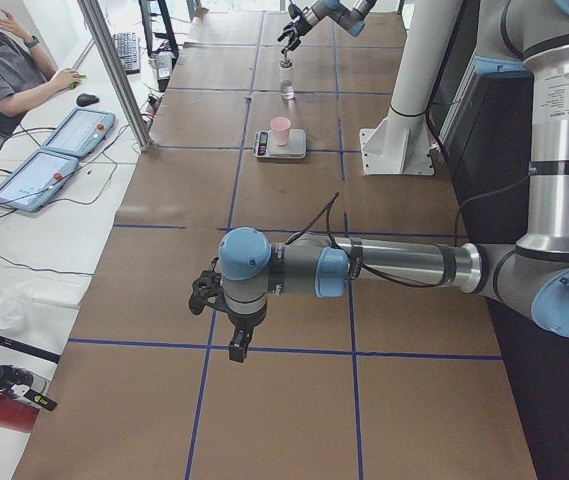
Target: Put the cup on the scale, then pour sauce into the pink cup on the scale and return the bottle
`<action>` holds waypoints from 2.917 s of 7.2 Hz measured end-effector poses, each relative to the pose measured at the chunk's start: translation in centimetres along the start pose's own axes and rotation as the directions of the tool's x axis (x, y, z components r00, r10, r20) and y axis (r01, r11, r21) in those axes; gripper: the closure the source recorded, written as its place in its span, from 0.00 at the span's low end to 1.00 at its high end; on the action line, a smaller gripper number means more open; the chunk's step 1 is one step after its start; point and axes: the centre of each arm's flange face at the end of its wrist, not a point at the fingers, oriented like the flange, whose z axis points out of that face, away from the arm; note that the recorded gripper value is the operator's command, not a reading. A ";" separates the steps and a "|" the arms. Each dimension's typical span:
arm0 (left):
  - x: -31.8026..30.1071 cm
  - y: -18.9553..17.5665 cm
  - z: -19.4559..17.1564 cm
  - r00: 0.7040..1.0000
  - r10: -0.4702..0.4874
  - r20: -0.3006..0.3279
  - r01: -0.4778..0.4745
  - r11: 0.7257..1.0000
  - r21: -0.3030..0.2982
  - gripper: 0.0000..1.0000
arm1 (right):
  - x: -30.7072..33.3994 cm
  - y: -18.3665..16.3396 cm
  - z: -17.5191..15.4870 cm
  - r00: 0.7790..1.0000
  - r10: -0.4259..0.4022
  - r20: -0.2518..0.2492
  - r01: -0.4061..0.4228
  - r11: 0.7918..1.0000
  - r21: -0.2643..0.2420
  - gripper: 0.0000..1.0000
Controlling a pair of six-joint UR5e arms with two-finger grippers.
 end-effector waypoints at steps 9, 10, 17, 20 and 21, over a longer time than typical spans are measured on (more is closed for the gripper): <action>-0.2 0.0 0.2 1.000 0.000 0.001 0.000 1.000 -0.004 0.00 | 20.4 -15.8 -1.7 0.998 -0.005 -0.058 -0.037 0.723 -0.690 0.00; -0.2 0.0 0.3 1.000 0.000 0.001 0.000 1.000 -0.004 0.00 | 22.1 -12.1 -2.8 0.998 0.020 -0.055 -0.054 0.683 -0.728 0.00; -0.1 -0.4 0.1 1.000 0.003 0.001 -0.003 1.000 0.000 0.00 | 22.9 -8.4 -3.6 0.991 0.137 -0.003 -0.093 0.656 -0.749 0.00; 0.0 -0.7 0.0 1.000 0.006 0.001 -0.006 1.000 0.000 0.00 | 22.9 -8.5 -3.6 0.991 0.136 -0.002 -0.091 0.657 -0.748 0.00; -0.2 -0.6 0.2 1.000 0.002 0.001 -0.002 1.000 -0.003 0.00 | 22.8 -8.7 -3.6 0.991 0.134 0.000 -0.089 0.660 -0.746 0.00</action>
